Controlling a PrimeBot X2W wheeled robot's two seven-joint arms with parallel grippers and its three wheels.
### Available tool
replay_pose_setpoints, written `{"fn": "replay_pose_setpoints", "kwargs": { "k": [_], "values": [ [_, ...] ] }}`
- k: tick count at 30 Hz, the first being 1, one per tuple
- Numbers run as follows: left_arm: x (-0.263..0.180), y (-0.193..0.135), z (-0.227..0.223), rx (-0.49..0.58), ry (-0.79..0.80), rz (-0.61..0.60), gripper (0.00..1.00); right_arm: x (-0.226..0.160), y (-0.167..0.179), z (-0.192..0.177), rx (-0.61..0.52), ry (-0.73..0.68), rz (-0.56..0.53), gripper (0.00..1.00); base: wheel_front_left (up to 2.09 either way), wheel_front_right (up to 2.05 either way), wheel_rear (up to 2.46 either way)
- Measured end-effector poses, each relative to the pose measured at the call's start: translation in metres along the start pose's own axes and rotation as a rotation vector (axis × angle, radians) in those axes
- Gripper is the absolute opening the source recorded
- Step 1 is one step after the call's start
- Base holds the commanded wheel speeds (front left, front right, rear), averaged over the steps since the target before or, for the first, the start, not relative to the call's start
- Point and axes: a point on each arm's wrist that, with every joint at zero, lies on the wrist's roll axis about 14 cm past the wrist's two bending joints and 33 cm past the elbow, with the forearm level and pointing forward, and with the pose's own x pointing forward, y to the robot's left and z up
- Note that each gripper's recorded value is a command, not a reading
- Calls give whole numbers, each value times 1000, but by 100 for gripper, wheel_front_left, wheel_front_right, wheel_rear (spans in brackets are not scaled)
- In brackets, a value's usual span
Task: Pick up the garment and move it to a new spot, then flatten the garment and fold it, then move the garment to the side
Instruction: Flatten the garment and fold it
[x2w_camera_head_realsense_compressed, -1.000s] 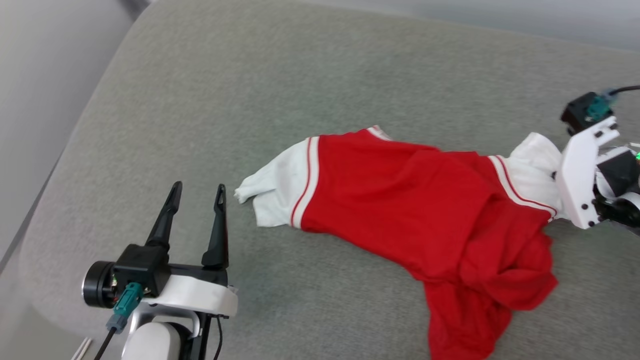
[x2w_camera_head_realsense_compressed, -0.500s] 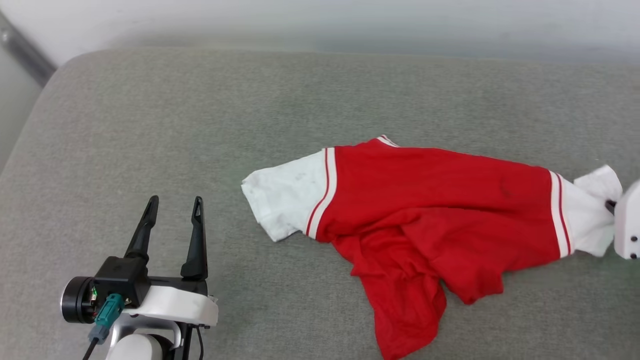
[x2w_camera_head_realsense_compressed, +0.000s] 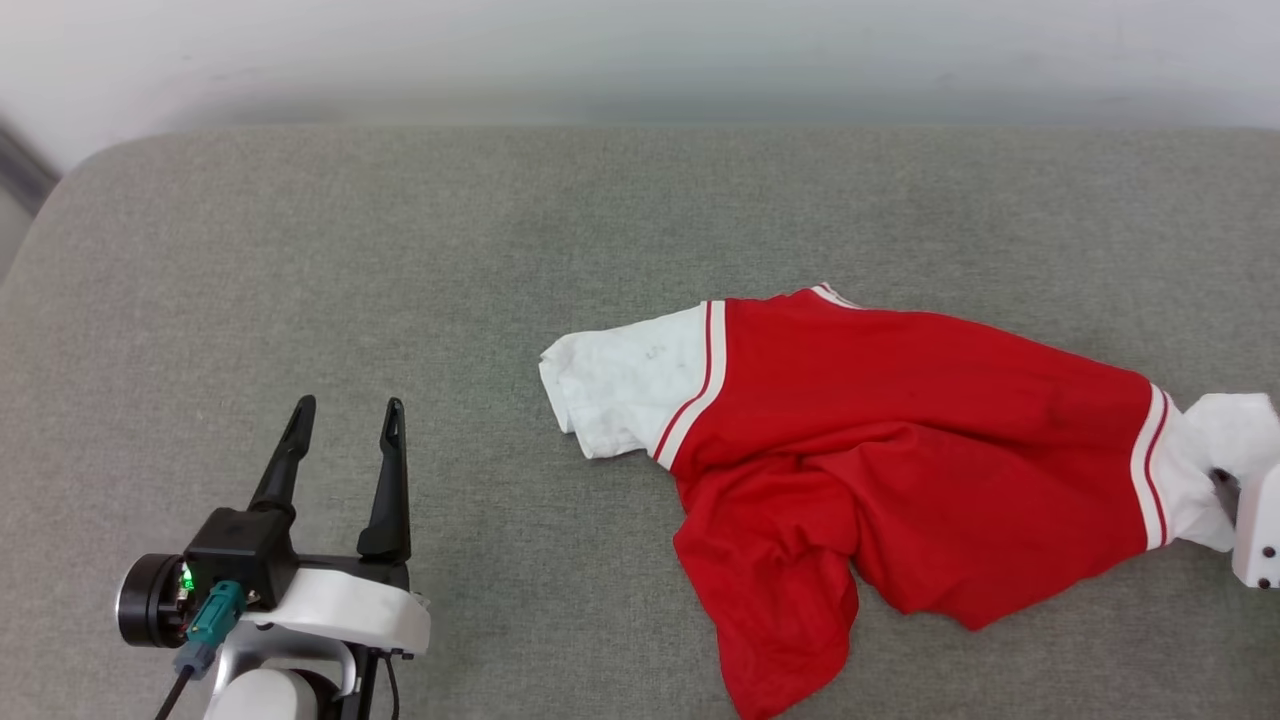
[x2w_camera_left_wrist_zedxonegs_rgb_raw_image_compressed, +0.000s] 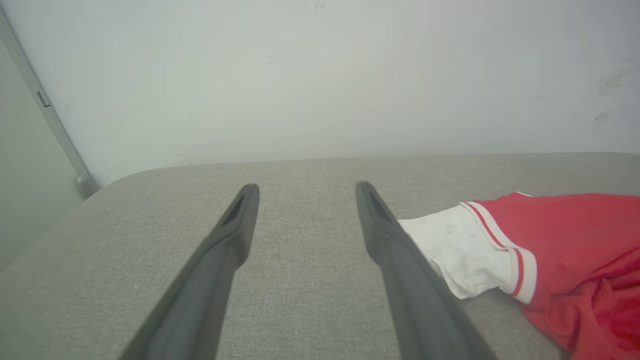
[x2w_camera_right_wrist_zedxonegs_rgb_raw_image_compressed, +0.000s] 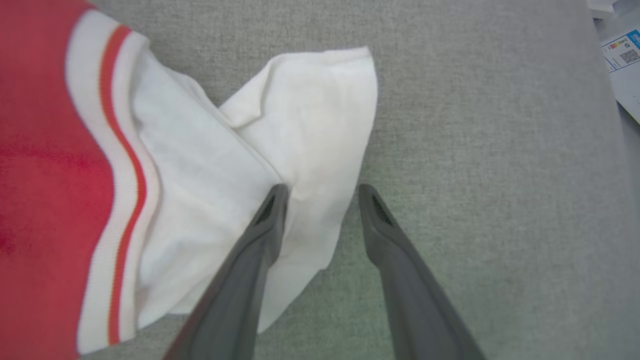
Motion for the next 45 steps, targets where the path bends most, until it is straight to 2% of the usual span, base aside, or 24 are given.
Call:
{"fn": "replay_pose_setpoints", "kwargs": {
  "k": [4, 10, 12, 17, 22, 27, 30, 32, 35, 37, 41, 45],
  "values": [
    [1, 0, 8, -1, -21, -4, 100, -9, 3, 27, -18, -151, -2, 100, 0, 0, 0],
    [0, -4, 23, -38, -70, -13, 100, -49, 18, 108, -18, -557, 34, 100, 0, 0, 0],
    [1, -7, 25, -50, -77, -24, 100, -67, 18, 126, 15, -687, 36, 100, 0, 0, 0],
    [7, -21, 24, -93, -69, -80, 100, -105, 29, 139, 64, -895, 47, 100, 0, 0, 0],
    [27, -41, 19, -69, 2, -208, 100, -137, 32, 137, 129, -1030, 11, 100, 0, 0, 0],
    [62, -59, 14, -35, 144, -336, 100, -150, 32, 132, 136, -1052, -29, 100, 0, 0, 0],
    [79, -71, -4, -54, 319, -400, 100, -151, 29, 133, 144, -1055, -54, 100, 0, 0, 0],
    [87, -73, -20, -23, 445, -430, 100, -148, 29, 130, 148, -1038, -63, 100, 0, 0, 0],
    [95, -74, -43, 16, 613, -464, 100, -136, 27, 120, 120, -977, -91, 100, 0, 0, 0],
    [102, -78, -53, 62, 677, -485, 100, -130, 25, 115, 129, -959, -103, 100, 0, 0, 0],
    [96, -80, -89, 89, 876, -514, 100, -120, 20, 105, 146, -922, -129, 100, 0, 0, 0],
    [96, -79, -108, 136, 997, -528, 100, -110, 15, 92, 129, -864, -157, 100, 0, 0, 0]
  ]
}}
